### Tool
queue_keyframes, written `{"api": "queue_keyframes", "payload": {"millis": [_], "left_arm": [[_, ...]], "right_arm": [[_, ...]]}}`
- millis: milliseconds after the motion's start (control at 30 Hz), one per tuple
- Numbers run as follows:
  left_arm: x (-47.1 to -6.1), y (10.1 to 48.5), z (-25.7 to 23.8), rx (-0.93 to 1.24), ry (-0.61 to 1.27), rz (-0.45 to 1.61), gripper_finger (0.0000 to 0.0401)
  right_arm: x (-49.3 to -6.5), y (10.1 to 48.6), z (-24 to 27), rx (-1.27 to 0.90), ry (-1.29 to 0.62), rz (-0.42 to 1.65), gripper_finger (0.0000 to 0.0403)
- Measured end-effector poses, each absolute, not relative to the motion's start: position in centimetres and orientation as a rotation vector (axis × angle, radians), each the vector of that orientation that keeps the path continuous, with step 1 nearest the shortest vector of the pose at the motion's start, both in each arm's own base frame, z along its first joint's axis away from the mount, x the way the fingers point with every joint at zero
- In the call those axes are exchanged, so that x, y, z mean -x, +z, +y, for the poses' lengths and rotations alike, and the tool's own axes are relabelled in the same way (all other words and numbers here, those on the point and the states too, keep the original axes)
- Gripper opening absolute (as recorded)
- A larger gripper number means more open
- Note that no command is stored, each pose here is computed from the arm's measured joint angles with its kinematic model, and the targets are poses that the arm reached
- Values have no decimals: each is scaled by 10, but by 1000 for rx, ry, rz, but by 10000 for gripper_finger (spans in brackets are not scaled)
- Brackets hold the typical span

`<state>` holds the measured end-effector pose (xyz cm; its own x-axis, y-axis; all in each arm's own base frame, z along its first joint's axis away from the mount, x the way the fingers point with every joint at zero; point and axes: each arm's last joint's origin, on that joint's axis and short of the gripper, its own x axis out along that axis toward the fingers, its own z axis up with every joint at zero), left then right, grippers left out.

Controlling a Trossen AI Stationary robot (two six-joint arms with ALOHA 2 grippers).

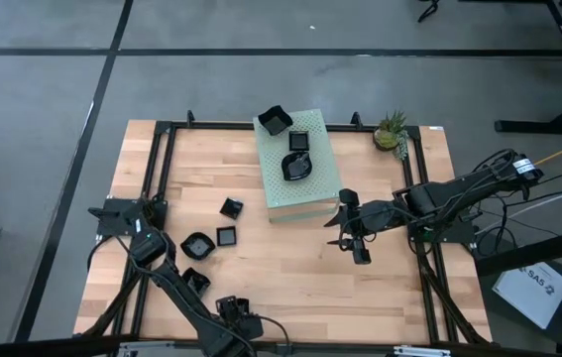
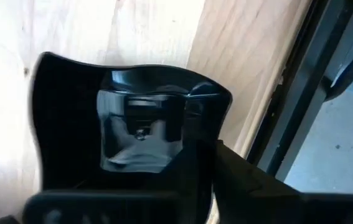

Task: Pick & Place Mini shaped plates
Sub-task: Stack the black distorted square plate on top of the black distorted square plates on the shelf

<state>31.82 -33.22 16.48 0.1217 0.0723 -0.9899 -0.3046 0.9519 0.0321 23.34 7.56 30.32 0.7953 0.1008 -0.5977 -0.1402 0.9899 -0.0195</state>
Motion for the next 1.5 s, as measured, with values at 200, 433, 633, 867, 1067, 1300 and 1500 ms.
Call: {"api": "queue_keyframes", "payload": {"millis": [200, 433, 633, 867, 1067, 1300, 1500], "left_arm": [[-318, 166, -330, 212, 310, 1426, 4], [-316, 176, -327, 239, 336, 1422, 3], [-314, 196, -321, 256, 339, 1385, 2], [-317, 225, -297, 243, 403, 1314, 2], [-318, 257, -265, 208, 501, 1240, 2], [-322, 288, -229, 154, 510, 1203, 2], [-324, 309, -200, 94, 515, 1177, 2]], "right_arm": [[-233, 303, 76, 64, 130, 638, 212], [-233, 303, 76, 65, 130, 638, 212], [-233, 303, 76, 66, 130, 638, 212], [-233, 303, 76, 67, 131, 639, 212], [-233, 303, 76, 67, 130, 640, 212], [-233, 303, 76, 65, 130, 641, 212], [-233, 303, 76, 61, 128, 643, 212]]}}
